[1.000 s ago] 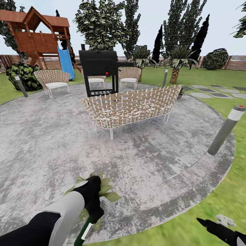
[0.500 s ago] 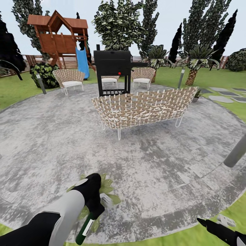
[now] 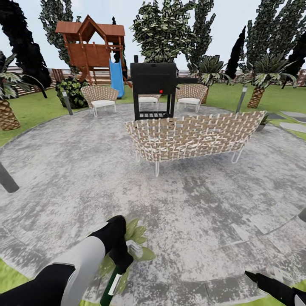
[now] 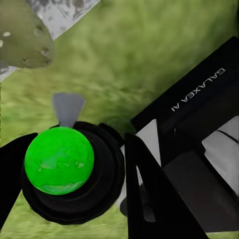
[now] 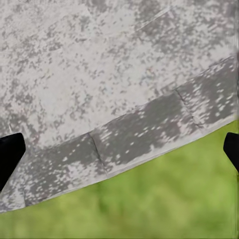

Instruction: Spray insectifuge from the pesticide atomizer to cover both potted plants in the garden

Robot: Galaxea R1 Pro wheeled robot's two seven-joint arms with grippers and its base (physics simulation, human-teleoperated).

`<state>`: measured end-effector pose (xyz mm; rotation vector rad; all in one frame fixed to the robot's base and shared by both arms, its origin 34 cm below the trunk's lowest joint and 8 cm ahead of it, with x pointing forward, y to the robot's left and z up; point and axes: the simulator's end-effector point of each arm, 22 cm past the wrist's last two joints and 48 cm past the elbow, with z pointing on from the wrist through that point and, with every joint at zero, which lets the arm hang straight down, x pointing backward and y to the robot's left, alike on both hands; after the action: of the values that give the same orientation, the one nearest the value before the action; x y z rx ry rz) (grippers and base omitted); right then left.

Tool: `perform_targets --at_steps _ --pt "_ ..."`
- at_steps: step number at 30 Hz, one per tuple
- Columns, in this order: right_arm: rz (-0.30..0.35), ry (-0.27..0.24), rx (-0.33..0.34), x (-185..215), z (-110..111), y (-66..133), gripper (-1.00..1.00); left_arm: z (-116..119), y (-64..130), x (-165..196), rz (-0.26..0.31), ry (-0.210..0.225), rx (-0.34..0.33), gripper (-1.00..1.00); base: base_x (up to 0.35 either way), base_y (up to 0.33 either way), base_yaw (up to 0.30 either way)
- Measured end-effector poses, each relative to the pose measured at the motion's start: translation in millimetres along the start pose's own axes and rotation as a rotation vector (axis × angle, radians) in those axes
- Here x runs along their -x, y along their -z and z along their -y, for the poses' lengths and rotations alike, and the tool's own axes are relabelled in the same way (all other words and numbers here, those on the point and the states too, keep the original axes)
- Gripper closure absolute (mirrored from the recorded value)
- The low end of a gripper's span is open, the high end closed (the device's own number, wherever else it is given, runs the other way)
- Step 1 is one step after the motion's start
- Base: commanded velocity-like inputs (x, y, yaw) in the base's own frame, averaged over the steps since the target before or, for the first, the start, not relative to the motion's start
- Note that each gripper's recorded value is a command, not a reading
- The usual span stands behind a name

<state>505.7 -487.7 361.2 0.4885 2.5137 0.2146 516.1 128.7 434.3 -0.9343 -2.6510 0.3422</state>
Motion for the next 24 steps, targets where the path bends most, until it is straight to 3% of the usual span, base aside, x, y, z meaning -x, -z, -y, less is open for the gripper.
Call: perform_targets --at_steps 10,20,24 --pt "0.0 0.0 0.0 0.3 -0.1 -0.2 -1.0 0.6 -0.8 -0.5 -0.002 0.001 -0.003 1.0 0.197 -0.272 0.027" --pt "0.0 0.0 0.0 0.1 -0.2 -0.4 -1.0 0.5 -1.0 -0.5 -0.002 0.0 -0.003 1.0 0.008 -0.022 0.269" --pt "0.0 0.0 0.0 0.0 -0.1 -0.3 -1.0 0.5 -1.0 -0.4 -0.002 -0.001 -0.003 1.0 0.002 -0.003 0.064"
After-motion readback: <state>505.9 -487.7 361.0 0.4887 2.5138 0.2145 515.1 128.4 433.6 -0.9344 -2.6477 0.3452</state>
